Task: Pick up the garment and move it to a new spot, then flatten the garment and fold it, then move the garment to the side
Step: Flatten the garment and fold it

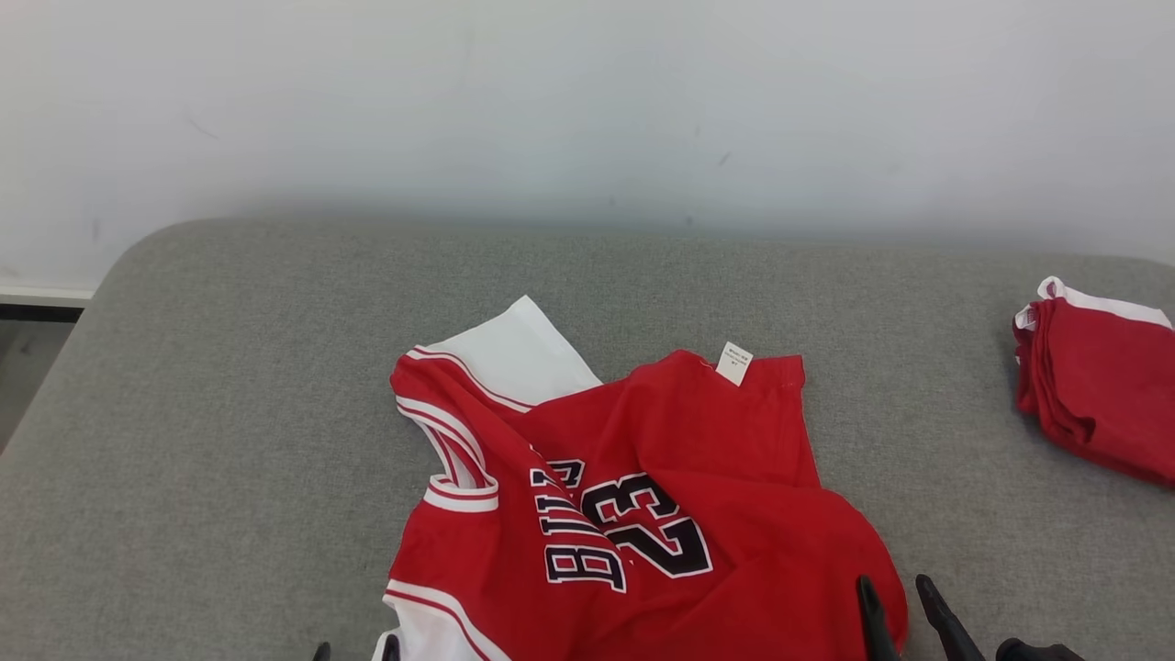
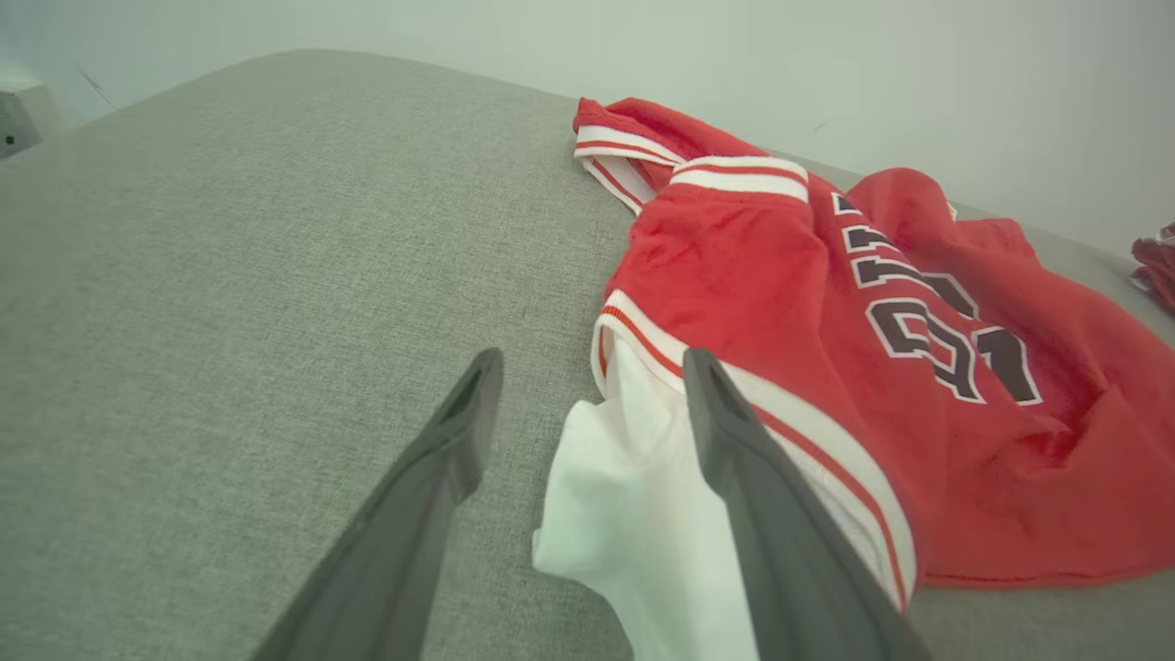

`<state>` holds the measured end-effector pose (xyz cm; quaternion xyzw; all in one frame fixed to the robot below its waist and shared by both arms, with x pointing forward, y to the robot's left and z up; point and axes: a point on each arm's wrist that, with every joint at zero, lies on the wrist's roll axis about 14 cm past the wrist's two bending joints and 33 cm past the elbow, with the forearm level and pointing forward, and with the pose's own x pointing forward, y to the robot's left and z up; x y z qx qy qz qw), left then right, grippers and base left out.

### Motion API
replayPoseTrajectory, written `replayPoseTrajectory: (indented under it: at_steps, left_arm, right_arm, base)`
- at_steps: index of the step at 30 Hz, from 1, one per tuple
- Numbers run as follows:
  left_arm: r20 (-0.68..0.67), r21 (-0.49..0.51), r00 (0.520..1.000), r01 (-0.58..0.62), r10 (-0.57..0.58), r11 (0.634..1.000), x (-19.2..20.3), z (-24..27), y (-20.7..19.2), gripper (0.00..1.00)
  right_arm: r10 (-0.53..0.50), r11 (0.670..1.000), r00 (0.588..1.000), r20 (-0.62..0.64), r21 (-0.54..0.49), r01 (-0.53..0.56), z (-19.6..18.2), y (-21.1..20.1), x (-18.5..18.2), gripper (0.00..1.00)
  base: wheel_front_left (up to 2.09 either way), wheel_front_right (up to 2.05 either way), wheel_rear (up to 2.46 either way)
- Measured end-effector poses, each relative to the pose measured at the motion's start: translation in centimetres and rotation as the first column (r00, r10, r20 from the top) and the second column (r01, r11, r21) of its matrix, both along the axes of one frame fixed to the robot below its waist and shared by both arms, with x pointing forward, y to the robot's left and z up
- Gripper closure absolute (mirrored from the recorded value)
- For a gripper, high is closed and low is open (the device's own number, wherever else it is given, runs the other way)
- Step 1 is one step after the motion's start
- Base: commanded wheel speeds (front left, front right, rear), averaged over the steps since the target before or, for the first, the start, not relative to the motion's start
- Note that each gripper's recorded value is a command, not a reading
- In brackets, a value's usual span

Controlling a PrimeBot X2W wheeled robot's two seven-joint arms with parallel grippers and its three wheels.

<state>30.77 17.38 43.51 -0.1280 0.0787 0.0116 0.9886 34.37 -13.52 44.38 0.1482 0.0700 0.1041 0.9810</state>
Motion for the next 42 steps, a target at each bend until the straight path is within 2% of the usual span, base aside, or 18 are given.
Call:
replayPoseTrajectory:
  at_steps: [9, 16, 24, 38, 39, 40, 42]
  left_arm:
    - [-0.083, 0.049, 0.997, -0.003, 0.007, 0.999, -0.6, -2.2, 1.7, 0.0]
    - [-0.158, 0.043, 0.986, 0.053, -0.045, 0.998, -2.5, -4.3, 0.5, 0.0]
    - [-0.176, 0.048, 0.983, 0.064, -0.055, 0.997, -1.7, -5.1, 0.6, 0.0]
    - [-0.221, 0.031, 0.971, 0.104, -0.095, 0.994, -0.6, -6.6, 0.1, 0.0]
    - [-0.226, 0.03, 0.97, 0.104, -0.095, 0.994, -0.6, -6.7, 0.1, 0.0]
    - [-0.23, 0.028, 0.968, 0.106, -0.097, 0.994, -0.6, -6.9, 0.1, 0.0]
    - [-0.232, 0.023, 0.967, 0.111, -0.103, 0.994, -0.3, -6.9, -0.1, 0.02]
  right_arm:
    - [-0.024, 1.0, 1.0, 0.003, -0.006, 0.024, 0.1, -0.9, -0.4, 0.0]
    - [-0.069, 0.997, 0.997, -0.016, -0.044, 0.068, -0.7, -2.7, -0.6, 0.0]
    - [-0.051, 0.99, 0.993, -0.11, -0.135, 0.036, -3.8, -3.3, -1.4, 0.0]
    - [0.019, 0.985, 0.981, -0.193, -0.162, -0.051, -6.3, -1.7, -1.7, 0.0]
    - [0.025, 0.983, 0.98, -0.198, -0.173, -0.06, -6.4, -1.7, -1.7, 0.06]
    - [0.025, 0.981, 0.979, -0.203, -0.183, -0.063, -6.6, -1.9, -1.7, 0.23]
    - [0.015, 0.981, 0.979, -0.204, -0.185, -0.054, -6.6, -2.1, -1.4, 1.0]
  base:
    - [0.0, 0.0, 0.0]
    - [0.0, 0.0, 0.0]
    - [0.0, 0.0, 0.0]
    - [0.0, 0.0, 0.0]
    - [0.0, 0.0, 0.0]
    - [0.0, 0.0, 0.0]
    - [0.0, 0.0, 0.0]
